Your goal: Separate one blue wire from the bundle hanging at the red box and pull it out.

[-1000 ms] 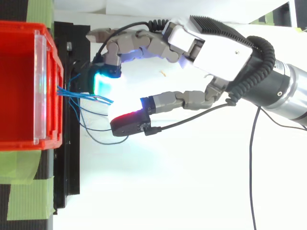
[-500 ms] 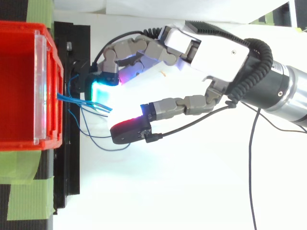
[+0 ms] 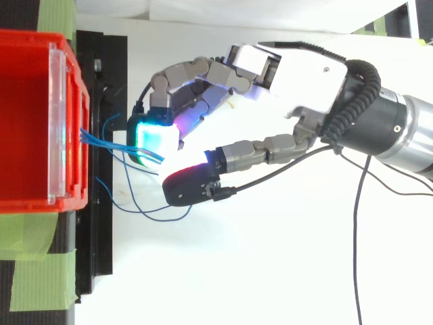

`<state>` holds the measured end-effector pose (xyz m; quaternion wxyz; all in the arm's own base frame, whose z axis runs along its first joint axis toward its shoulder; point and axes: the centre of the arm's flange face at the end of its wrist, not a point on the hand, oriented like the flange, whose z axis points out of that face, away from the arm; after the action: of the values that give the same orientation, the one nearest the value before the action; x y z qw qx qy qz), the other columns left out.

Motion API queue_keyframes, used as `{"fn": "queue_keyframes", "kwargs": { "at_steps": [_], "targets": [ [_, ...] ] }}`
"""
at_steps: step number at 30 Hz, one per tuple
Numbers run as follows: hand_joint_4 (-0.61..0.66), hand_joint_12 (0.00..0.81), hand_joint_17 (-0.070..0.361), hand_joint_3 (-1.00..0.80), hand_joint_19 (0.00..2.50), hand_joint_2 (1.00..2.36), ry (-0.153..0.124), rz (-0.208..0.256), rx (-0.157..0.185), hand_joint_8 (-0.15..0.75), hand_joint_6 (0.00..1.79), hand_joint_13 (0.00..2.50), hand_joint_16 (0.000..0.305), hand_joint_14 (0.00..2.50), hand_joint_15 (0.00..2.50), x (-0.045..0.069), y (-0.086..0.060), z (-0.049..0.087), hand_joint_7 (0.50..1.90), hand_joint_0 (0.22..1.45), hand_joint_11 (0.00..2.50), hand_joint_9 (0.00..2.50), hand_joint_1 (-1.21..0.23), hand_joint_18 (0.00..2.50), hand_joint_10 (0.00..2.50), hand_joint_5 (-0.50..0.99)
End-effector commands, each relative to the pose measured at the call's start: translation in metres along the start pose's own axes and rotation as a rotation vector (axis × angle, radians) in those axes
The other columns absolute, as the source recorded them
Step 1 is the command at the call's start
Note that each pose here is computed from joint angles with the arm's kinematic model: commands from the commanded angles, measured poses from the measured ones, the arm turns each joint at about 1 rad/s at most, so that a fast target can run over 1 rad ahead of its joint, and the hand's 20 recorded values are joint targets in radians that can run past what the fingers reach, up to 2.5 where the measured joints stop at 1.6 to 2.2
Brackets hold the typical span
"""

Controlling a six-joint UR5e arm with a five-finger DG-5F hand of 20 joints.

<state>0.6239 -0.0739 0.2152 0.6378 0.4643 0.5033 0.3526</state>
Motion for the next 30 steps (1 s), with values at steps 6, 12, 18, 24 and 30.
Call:
{"fn": "queue_keyframes", "kwargs": {
  "at_steps": [6,12,18,24,30],
  "targets": [
    [-0.08,0.430,0.086,0.08,0.37,1.03,0.088,0.144,0.033,0.362,0.79,1.10,0.038,0.01,0.37,0.0084,-0.0026,-0.0059,1.17,0.61,0.58,1.01,-0.77,0.56,0.02,-0.15],
    [-0.07,0.445,0.085,0.07,0.38,1.03,0.110,0.266,0.057,0.359,0.79,1.15,0.038,0.01,0.37,0.0108,-0.0041,-0.0086,1.16,0.61,0.56,0.98,-0.77,0.57,0.02,-0.16],
    [-0.06,0.446,0.083,0.06,0.37,1.03,0.110,0.322,0.078,0.362,0.79,1.23,0.037,0.01,0.36,0.0097,-0.0062,-0.0103,1.16,0.61,0.51,0.95,-0.76,0.58,0.01,-0.16],
    [-0.04,0.452,0.081,0.05,0.35,1.03,0.111,0.374,0.090,0.362,0.79,1.36,0.036,0.01,0.37,0.0105,-0.0067,-0.0114,1.15,0.61,0.48,0.92,-0.76,0.61,0.01,-0.16],
    [-0.01,0.444,0.080,0.05,0.35,1.03,0.105,0.434,0.093,0.364,0.79,1.46,0.035,0.02,0.45,0.0102,-0.0068,-0.0113,1.16,0.61,0.44,0.89,-0.75,0.62,0.01,-0.16]
  ]
}}
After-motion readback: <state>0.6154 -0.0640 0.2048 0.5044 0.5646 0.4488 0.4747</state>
